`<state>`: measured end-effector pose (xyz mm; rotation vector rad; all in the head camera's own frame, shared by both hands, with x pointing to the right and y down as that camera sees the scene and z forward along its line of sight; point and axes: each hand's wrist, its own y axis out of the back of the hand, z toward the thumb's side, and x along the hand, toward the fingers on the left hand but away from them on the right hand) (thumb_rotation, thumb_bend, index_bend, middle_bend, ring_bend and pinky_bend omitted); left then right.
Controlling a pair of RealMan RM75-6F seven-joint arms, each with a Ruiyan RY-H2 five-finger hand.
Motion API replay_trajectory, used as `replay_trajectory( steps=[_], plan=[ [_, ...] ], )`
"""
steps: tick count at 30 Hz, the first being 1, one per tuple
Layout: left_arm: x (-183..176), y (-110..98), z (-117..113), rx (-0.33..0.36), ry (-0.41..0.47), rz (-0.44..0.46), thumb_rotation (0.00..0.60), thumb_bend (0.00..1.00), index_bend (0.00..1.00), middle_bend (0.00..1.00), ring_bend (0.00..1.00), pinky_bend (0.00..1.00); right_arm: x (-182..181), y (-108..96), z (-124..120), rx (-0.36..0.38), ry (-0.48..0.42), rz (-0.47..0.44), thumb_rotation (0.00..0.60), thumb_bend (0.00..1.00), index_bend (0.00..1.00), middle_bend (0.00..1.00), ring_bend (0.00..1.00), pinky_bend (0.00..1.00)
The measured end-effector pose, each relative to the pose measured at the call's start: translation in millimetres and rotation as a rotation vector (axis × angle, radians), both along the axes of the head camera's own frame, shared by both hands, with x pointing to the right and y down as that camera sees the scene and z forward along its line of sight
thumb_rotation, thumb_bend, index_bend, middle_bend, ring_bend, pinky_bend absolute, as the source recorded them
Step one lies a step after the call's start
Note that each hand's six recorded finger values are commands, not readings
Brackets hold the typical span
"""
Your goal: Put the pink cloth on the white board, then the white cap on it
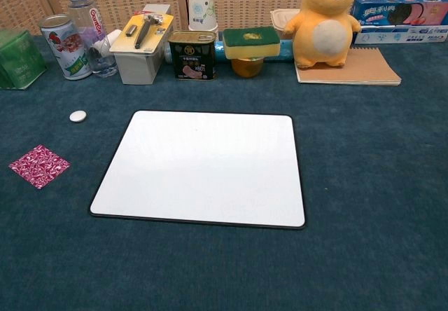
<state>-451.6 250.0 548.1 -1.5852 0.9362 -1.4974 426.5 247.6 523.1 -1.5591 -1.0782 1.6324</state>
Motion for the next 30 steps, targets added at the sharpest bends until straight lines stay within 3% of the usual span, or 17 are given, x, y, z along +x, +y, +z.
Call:
replay_trajectory(
  steps=[11, 22, 30],
  plan=[
    [11, -6, 17, -0.059, 0.035, 0.069, 0.600, 0.08, 0.00, 0.00, 0.00, 0.10, 1, 1, -10, 0.029, -0.010, 0.009, 0.600, 0.13, 0.02, 0.00, 0.00, 0.00],
    [46, -47, 79, -0.220, 0.006, 0.392, 0.600, 0.11, 0.00, 0.00, 0.00, 0.10, 7, -3, -11, 0.042, 0.003, 0.033, 0.600, 0.13, 0.02, 0.00, 0.00, 0.00],
    [59, -70, 105, -0.278, -0.027, 0.438, 0.600, 0.12, 0.00, 0.00, 0.00, 0.10, 11, -3, -11, 0.040, 0.009, 0.050, 0.600, 0.13, 0.02, 0.00, 0.00, 0.00]
  ],
)
